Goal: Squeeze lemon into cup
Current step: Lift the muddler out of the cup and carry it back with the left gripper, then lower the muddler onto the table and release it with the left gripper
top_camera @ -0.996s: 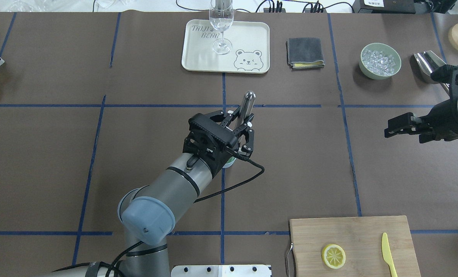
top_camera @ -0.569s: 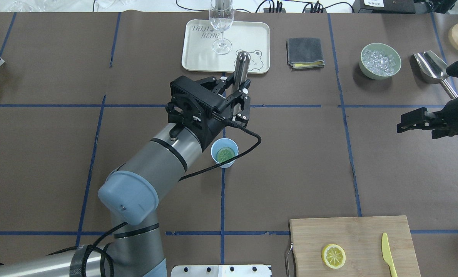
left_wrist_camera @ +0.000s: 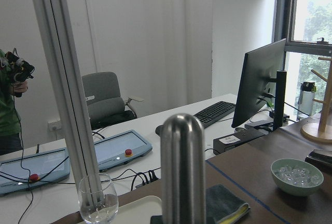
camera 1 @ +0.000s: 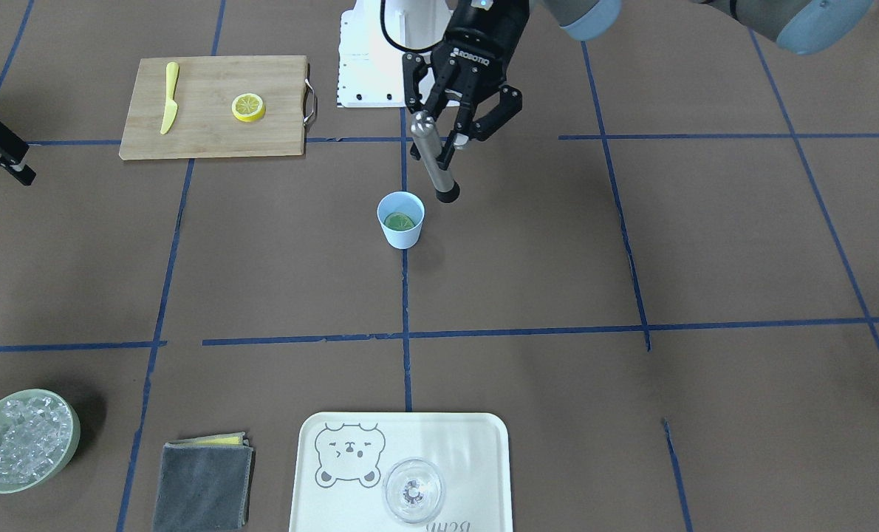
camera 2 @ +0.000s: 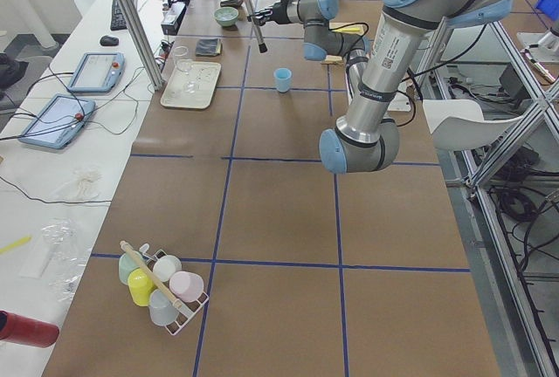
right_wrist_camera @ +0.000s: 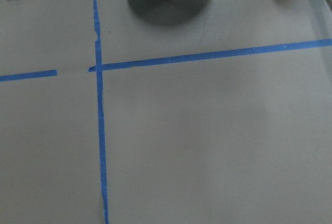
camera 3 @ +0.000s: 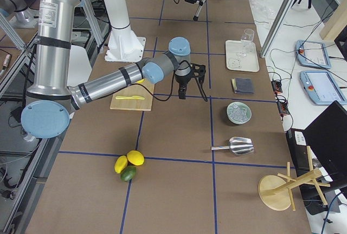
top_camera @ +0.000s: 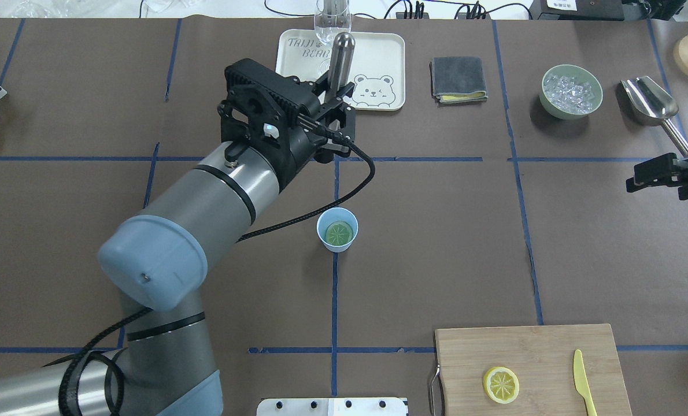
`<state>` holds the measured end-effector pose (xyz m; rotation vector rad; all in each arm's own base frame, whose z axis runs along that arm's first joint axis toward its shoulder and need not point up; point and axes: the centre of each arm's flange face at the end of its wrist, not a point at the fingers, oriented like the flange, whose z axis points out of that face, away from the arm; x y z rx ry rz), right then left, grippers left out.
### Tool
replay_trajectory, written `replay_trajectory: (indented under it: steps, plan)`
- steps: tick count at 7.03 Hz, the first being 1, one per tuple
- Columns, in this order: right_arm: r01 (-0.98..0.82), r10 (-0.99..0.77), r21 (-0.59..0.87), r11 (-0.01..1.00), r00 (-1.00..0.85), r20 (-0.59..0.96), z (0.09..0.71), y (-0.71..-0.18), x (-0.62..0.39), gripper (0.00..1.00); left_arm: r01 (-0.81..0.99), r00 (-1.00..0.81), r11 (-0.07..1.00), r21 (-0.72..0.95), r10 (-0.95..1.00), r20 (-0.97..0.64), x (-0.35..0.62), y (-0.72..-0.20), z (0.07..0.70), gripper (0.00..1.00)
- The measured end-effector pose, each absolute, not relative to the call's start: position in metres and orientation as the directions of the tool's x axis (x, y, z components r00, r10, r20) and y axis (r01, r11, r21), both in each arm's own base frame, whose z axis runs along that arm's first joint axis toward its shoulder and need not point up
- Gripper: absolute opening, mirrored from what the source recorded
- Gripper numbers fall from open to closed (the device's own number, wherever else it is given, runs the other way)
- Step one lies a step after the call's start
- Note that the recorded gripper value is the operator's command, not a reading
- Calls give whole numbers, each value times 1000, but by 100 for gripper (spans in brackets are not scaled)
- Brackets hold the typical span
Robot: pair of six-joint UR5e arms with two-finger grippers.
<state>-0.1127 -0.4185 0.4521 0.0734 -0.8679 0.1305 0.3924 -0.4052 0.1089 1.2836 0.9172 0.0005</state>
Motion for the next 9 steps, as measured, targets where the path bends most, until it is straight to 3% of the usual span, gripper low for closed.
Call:
replay_trajectory:
  steps: [3,5,7,9]
  plan:
    - [-139,75,20,990,649,757,465,-420,-101,100,245,605,628,739,496,-623,304,-457,250,0]
    - [-138,74,23,990,656,752,473,-418,-93,100,111,619,811,575,396,-678,256,-459,371,0]
    - [-108,42,41,993,672,739,501,-422,-73,100,55,654,936,347,229,-721,224,-452,475,0]
    - [-78,28,33,996,668,744,523,-424,-65,100,19,684,987,160,104,-722,220,-455,545,0]
